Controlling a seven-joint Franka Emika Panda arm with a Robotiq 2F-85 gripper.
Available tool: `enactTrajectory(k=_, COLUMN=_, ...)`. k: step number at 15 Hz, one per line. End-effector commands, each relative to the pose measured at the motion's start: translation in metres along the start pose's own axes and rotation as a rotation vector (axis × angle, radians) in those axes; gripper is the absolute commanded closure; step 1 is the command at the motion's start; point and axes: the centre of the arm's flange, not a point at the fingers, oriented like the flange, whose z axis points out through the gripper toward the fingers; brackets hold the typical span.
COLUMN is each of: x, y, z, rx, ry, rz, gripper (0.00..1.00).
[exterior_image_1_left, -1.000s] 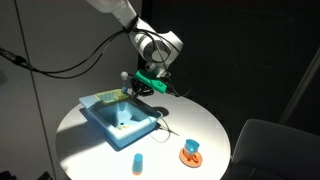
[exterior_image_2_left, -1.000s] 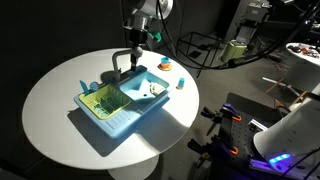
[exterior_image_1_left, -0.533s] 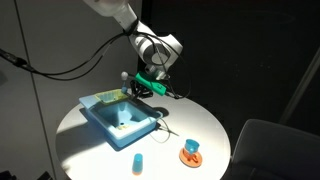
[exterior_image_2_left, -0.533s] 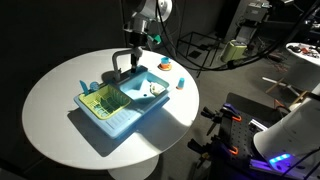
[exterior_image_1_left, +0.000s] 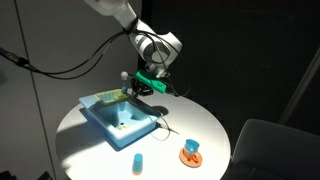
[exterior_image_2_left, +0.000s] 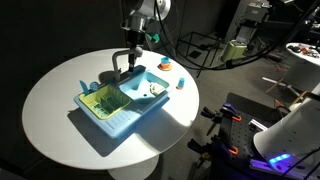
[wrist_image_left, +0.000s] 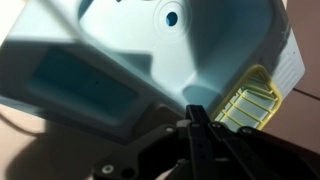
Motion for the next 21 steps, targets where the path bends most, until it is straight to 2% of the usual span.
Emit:
enactTrajectory(k=1, x=0.014, y=0.004, z=-0.005, rx=0.011, ry=0.004, rz=-0.023, gripper=1.00)
enactTrajectory(k=21, x=0.044, y=0.015, z=-0.002, rx=-0.007, ry=0.020, rz=-0.042, gripper=1.00)
